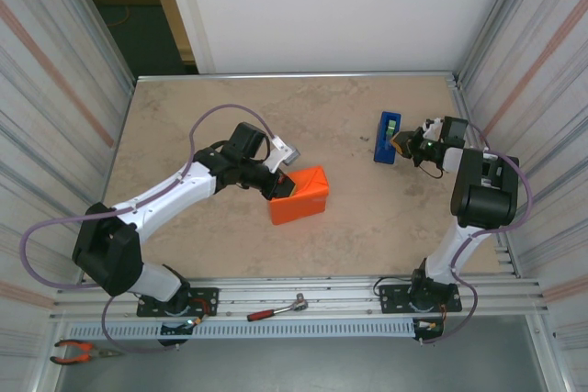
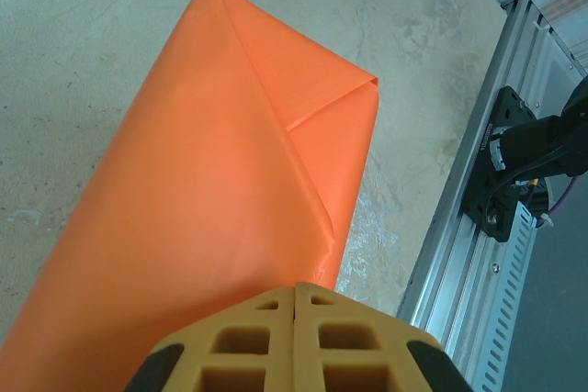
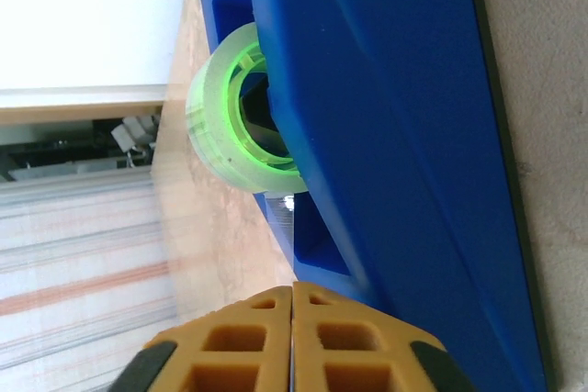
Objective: Wrap the gift box in paper
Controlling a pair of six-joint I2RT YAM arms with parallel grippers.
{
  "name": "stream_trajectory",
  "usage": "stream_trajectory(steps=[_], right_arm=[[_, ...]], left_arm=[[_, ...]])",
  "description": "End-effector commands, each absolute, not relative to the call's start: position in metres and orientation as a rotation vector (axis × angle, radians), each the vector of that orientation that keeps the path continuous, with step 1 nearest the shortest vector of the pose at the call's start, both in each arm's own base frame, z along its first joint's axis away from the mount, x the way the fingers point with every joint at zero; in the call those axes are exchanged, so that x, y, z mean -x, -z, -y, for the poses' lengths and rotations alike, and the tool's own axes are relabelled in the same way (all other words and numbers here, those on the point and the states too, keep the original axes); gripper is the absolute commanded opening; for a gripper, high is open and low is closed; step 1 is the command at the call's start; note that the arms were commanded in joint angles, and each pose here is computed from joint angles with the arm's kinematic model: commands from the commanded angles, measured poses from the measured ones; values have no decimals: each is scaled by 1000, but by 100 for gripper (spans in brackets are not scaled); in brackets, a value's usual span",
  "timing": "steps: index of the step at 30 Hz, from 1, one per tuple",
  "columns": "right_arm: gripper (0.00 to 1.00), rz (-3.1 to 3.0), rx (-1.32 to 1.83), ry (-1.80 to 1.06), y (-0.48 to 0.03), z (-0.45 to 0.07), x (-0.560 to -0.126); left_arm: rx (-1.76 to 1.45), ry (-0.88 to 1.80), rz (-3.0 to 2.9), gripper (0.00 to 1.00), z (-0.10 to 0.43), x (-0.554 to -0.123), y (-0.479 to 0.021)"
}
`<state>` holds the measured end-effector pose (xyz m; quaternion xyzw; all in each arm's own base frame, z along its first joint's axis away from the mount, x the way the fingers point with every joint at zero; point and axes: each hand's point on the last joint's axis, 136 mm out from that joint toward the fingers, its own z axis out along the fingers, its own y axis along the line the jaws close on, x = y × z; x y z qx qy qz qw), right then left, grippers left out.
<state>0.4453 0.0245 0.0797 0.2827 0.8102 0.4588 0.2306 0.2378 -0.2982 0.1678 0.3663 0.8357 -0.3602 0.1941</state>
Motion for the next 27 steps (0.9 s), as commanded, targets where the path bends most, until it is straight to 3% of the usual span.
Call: stream_trajectory(steps=[1, 16, 27], right_arm=[[2, -2248, -763, -1349, -79, -36, -441], [0, -2167, -724, -1357, -135, -45, -435], [0, -2176, -772, -1343, -129, -47, -414]], left_arm=[[-1052, 922, -2567, 0, 280, -219, -112], [-1050, 920, -2569, 0, 280, -219, -111], [-1052, 920, -2573, 0, 280, -219, -110]])
